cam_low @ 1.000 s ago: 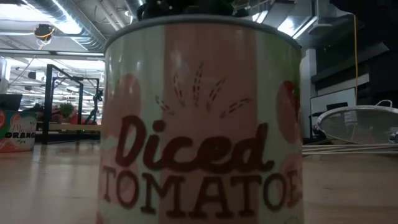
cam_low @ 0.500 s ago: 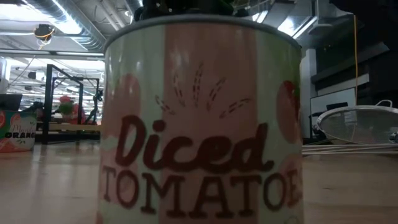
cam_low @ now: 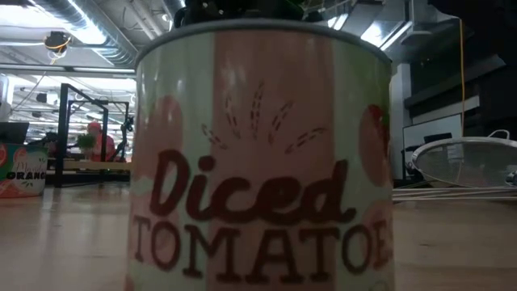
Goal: Pick and place cans onto a shelf
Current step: Put the red can on the shelf aligned with the other white can
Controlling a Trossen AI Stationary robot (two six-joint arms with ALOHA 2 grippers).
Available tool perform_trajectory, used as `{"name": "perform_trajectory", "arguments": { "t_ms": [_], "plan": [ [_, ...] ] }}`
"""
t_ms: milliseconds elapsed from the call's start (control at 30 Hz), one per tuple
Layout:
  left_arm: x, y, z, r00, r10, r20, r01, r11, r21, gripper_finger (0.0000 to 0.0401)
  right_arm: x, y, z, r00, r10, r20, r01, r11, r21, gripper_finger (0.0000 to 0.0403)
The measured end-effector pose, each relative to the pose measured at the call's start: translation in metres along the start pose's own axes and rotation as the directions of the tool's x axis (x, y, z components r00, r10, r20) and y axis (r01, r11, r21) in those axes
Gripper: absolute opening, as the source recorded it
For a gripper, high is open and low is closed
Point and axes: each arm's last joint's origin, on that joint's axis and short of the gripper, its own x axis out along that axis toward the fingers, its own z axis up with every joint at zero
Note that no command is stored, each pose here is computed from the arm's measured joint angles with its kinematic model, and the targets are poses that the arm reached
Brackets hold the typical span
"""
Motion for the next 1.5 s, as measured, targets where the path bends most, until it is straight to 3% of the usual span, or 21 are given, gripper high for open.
{"name": "perform_trajectory", "arguments": {
  "t_ms": [833,1133,1500],
  "plan": [
    [0.0,0.0,0.0,1.0,0.0,0.0,0.0,1.0,-0.001,0.0069,-0.006,-0.001,0.007,0.999,-0.014,0.034,0.014,1.0,-0.01,0.0043],
    [0.005,-0.003,0.0,1.0,0.005,-0.017,-0.005,1.0,0.009,0.0069,-0.049,0.005,0.027,0.998,-0.023,0.062,0.024,1.0,-0.018,0.0043],
    [0.034,-0.023,0.001,0.996,-0.024,-0.089,0.028,0.999,0.04,0.0069,-0.123,0.035,0.011,0.997,0.074,-0.033,-0.073,0.996,0.042,0.0043]
  ]
}}
